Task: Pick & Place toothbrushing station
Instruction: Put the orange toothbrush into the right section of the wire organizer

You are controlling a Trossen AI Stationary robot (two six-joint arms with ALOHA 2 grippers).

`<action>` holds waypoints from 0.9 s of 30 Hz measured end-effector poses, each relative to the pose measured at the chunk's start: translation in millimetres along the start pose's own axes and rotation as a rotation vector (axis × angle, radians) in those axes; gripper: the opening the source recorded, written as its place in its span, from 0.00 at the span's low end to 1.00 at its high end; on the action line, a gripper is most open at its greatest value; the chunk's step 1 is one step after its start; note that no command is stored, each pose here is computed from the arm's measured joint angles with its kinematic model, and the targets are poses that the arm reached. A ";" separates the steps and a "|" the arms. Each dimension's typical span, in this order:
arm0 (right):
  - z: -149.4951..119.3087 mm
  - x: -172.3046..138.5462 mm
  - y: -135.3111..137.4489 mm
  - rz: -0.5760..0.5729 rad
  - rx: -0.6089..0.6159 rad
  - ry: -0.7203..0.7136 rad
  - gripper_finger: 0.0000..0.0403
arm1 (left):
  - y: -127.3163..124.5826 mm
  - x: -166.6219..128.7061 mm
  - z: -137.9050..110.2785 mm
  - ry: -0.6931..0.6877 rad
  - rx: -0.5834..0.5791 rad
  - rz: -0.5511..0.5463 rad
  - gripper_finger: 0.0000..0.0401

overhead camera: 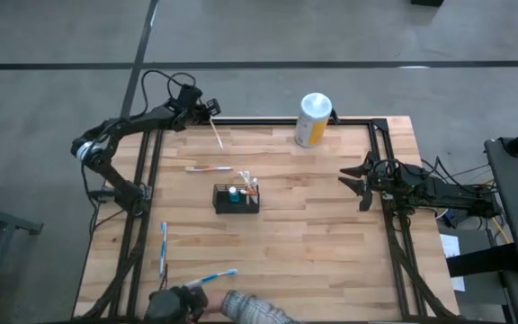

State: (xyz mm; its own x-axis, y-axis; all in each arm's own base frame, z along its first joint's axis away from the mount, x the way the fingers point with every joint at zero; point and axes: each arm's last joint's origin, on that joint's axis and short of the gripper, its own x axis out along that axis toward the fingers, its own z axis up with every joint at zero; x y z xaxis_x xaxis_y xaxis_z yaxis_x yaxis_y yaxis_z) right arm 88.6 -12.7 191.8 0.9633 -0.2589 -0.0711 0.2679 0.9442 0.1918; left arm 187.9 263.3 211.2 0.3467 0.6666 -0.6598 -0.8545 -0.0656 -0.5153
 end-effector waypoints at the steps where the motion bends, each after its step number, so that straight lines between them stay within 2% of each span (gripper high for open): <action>1: 0.0 0.0 0.0 0.000 0.000 0.000 0.33 | -2.6 -5.2 1.3 -0.012 0.033 -0.015 0.03; 5: 0.0 0.0 0.0 0.000 0.000 0.000 0.33 | -13.7 -27.4 5.8 -0.066 0.168 -0.083 0.03; 14: 0.0 0.0 0.0 0.000 0.000 0.000 0.33 | -47.3 -90.8 7.8 -0.252 0.404 -0.321 0.03; 20: 0.0 0.0 0.0 0.000 0.000 0.000 0.33 | -65.8 -126.6 -12.0 -0.301 0.640 -0.445 0.03; 27: 0.0 0.0 0.0 0.000 0.000 0.000 0.33 | -80.2 -150.8 -38.9 -0.307 0.798 -0.570 0.03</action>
State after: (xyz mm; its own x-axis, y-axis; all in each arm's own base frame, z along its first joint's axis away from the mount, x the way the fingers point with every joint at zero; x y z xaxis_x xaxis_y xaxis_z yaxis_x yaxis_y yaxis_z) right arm 88.6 -12.7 191.9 0.9632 -0.2594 -0.0707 0.2683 0.9440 0.1919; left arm 219.2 139.1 330.8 0.7636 0.6124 -0.2048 -0.6406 0.7584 -0.1206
